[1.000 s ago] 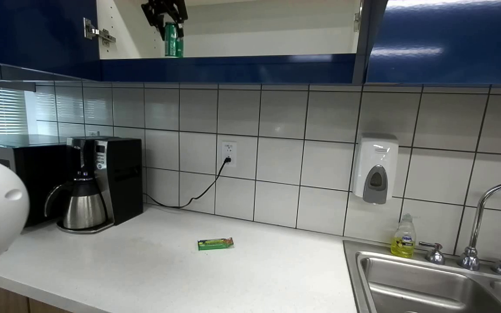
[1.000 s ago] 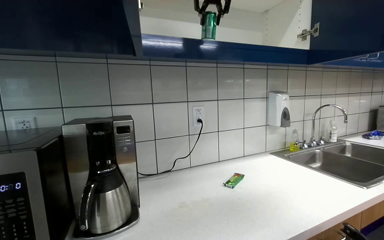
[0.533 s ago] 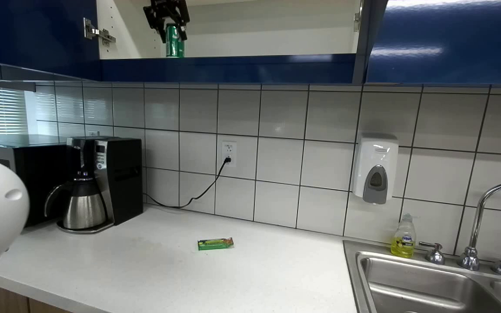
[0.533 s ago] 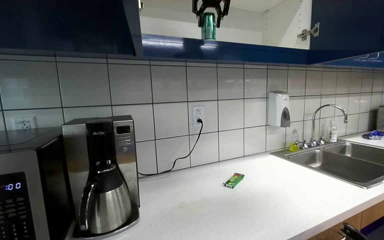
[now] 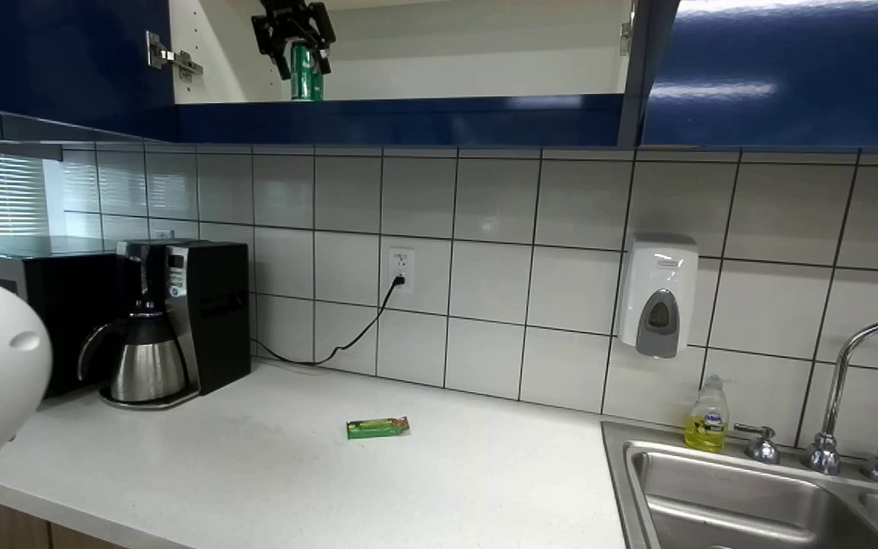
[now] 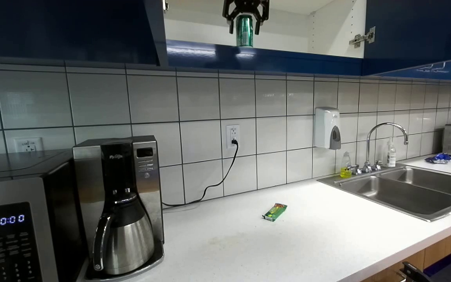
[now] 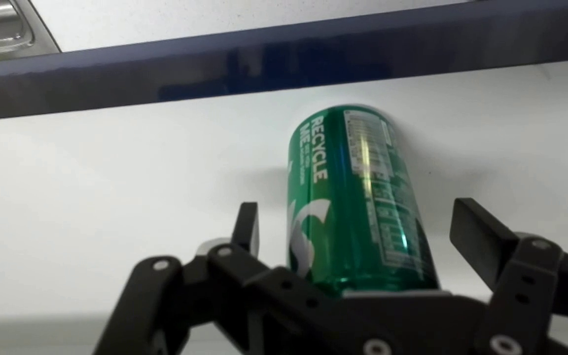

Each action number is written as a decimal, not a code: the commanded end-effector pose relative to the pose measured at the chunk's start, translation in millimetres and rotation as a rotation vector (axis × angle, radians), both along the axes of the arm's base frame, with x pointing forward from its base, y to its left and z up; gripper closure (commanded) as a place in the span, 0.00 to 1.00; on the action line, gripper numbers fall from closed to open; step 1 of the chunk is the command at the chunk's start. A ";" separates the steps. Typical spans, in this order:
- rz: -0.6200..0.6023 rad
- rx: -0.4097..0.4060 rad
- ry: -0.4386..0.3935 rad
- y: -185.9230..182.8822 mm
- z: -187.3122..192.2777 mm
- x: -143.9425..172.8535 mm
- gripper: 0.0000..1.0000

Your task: Pick up the canned drink and put it in the shelf

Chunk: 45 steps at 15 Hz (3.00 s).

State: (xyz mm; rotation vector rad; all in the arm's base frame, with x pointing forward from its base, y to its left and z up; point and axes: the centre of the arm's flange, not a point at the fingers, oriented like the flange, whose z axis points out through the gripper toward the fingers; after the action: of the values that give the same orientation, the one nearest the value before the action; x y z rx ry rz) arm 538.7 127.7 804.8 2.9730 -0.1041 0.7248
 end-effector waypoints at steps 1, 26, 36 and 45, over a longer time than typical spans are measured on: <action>-0.018 0.004 0.001 2.9 14.4 -8.0 0.00; 0.002 0.031 -0.015 -13.6 32.1 -125.2 0.00; 0.016 0.012 0.059 -15.1 -27.3 -193.2 0.00; 0.060 0.009 0.086 -22.7 -112.5 -198.3 0.00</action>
State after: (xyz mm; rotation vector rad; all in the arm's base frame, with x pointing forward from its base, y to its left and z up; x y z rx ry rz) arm 344.5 113.8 729.1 3.0059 -0.0747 0.5783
